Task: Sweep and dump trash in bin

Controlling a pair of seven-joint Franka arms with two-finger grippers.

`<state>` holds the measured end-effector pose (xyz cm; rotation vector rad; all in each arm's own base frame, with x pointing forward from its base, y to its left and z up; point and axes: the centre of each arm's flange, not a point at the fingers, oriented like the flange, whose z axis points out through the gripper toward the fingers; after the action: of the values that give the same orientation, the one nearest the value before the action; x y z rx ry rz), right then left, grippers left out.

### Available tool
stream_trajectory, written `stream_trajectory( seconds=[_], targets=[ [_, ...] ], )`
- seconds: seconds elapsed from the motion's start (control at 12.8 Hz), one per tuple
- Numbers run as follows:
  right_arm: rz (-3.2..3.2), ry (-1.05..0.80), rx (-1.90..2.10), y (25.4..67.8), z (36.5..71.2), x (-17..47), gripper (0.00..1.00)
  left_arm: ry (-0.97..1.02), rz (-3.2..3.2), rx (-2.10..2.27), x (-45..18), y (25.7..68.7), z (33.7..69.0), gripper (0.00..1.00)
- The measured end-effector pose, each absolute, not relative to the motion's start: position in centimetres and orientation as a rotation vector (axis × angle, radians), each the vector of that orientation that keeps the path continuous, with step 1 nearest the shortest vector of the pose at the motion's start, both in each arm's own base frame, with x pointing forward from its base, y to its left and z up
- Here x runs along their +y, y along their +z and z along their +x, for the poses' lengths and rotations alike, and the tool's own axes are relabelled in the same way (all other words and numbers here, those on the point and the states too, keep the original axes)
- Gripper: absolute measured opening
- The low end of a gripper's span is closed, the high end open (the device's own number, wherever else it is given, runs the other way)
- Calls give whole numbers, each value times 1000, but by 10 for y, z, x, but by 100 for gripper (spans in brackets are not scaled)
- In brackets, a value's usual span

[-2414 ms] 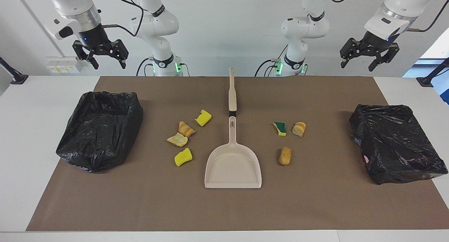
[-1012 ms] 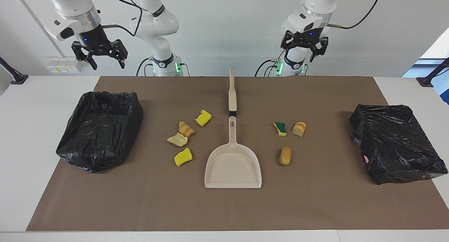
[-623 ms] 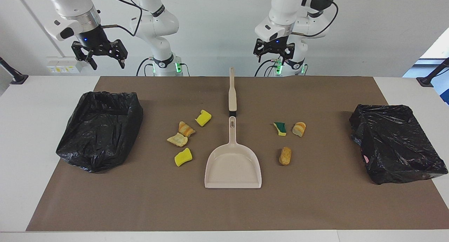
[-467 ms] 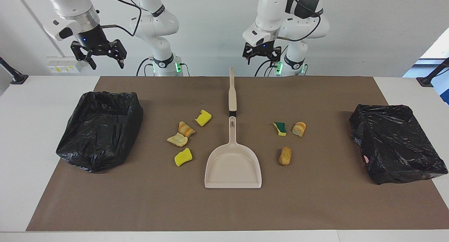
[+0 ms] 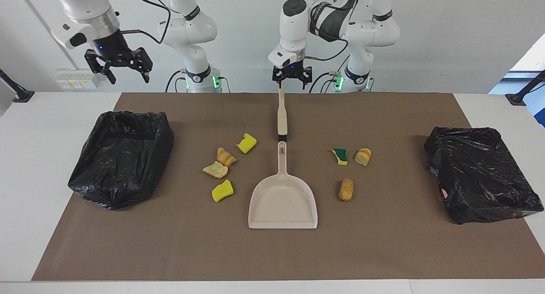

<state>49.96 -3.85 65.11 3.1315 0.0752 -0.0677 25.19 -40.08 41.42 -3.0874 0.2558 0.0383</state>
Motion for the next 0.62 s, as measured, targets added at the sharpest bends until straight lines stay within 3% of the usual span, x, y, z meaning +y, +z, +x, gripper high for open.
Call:
stream_trajectory(
  seconds=[0.23, 0.62],
  targets=[
    [3132, -89, 74, 649, 498, -39, 100, 47, -3092, 284, -411, 378, 232, 100],
    [3132, -100, 78, 647, 498, -38, 100, 207, -3105, 311, -412, 345, 237, 100]
  ],
)
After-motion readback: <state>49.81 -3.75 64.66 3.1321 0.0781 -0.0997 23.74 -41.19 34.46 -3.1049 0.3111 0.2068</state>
